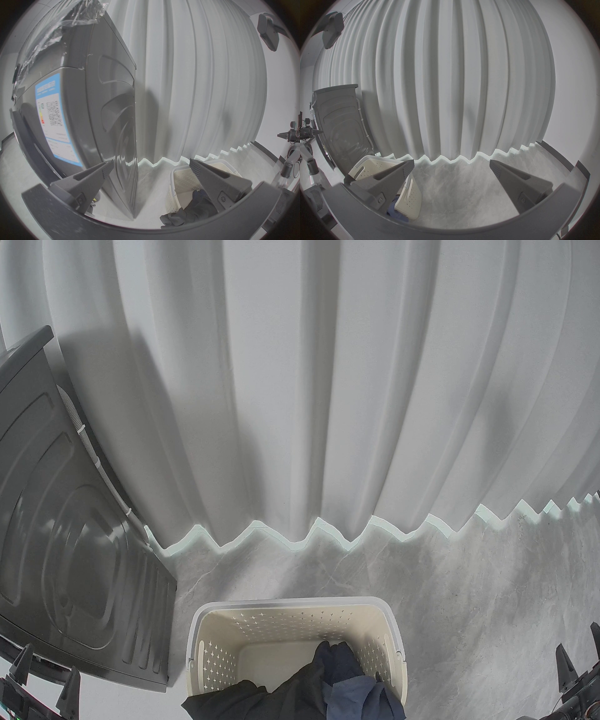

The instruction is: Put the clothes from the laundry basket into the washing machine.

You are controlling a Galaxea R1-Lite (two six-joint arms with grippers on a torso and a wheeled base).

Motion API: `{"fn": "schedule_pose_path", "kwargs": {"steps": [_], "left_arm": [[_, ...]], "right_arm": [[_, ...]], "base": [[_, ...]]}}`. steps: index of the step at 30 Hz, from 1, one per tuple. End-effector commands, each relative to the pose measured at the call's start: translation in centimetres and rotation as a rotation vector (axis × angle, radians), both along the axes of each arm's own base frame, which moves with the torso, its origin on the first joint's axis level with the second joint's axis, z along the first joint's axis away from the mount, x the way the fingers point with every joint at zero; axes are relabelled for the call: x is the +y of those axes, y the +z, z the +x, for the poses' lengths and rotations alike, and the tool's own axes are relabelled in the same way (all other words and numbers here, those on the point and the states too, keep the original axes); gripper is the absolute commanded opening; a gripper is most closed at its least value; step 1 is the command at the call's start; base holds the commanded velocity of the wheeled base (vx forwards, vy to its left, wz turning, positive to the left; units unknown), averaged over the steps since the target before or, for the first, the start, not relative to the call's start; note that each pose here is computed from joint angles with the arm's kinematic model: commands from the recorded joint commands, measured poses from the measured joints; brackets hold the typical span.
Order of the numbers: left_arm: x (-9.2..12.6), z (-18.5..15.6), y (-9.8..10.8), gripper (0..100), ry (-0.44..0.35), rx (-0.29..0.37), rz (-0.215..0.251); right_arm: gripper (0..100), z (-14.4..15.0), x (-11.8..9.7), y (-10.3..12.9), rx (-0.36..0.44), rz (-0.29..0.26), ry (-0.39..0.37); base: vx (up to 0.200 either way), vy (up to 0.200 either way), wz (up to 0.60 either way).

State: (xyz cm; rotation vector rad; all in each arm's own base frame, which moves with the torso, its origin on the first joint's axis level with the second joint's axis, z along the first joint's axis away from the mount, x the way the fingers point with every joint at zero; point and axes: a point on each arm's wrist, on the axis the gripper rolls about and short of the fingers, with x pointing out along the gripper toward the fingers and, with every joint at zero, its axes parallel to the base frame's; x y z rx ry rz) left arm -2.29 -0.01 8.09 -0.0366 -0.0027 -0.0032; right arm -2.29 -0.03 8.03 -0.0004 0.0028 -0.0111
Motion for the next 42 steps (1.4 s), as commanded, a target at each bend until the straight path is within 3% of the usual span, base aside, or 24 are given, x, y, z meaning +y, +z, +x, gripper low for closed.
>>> {"fn": "schedule_pose_path", "kwargs": {"steps": [1,42], "left_arm": [[0.0,0.01,-0.48,100,0.0,0.001,0.0],[0.0,0.01,-0.48,100,0.0,0.001,0.0]], "right_arm": [[100,0.0,0.0,-0.49,0.0,0.0,0.0],[100,0.0,0.0,-0.49,0.0,0.0,0.0]], "base": [[0.0,0.0,0.0],[0.015,0.0,0.0]]}}
